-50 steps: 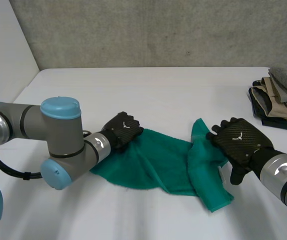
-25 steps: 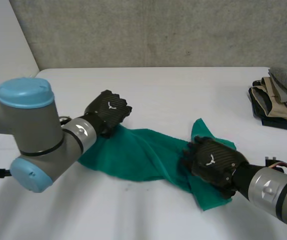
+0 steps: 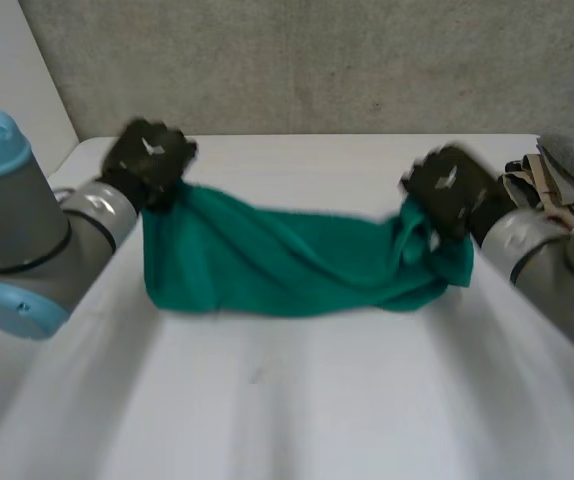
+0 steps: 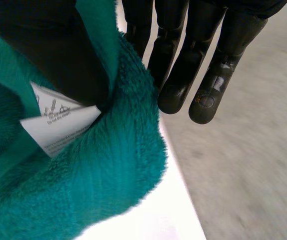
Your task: Fold the laundry.
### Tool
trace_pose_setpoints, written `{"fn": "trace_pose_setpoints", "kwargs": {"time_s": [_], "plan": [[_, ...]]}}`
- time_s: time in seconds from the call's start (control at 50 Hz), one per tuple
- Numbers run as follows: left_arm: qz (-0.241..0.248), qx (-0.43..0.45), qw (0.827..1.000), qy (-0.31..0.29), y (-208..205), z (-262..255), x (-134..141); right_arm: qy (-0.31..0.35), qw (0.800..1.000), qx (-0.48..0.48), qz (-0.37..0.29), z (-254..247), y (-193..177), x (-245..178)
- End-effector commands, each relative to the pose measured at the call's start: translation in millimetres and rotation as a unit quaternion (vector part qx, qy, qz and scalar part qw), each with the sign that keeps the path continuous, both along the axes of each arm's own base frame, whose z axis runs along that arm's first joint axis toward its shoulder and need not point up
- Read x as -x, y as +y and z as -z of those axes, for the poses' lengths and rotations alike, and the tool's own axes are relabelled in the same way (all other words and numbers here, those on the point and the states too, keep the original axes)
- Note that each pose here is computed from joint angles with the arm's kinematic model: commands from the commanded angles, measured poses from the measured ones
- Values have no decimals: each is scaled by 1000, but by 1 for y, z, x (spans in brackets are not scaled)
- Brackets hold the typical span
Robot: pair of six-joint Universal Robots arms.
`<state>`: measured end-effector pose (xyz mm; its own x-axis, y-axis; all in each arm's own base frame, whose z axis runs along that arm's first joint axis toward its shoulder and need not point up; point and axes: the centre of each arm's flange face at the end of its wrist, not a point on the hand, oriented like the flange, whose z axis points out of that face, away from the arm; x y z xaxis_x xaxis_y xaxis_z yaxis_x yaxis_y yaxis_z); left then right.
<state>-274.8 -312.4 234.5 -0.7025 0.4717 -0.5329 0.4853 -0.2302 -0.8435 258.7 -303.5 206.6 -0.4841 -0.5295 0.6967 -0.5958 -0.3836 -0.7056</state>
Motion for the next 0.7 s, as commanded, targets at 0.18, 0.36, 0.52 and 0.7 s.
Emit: {"fn": "trace_pose_setpoints", "kwargs": {"time_s": [0.18,0.36,0.52,0.7], "plan": [[-51,-28,996,63,7,7,-15,-85,983,-95,130,3,-49,37],[-49,-71,995,46,23,34,-17,-2,978,-155,140,27,-40,47],[-38,-69,996,48,30,31,-9,-70,964,-189,175,11,-26,52],[-37,-63,996,52,33,25,-10,-137,945,-228,193,-3,19,56]]}}
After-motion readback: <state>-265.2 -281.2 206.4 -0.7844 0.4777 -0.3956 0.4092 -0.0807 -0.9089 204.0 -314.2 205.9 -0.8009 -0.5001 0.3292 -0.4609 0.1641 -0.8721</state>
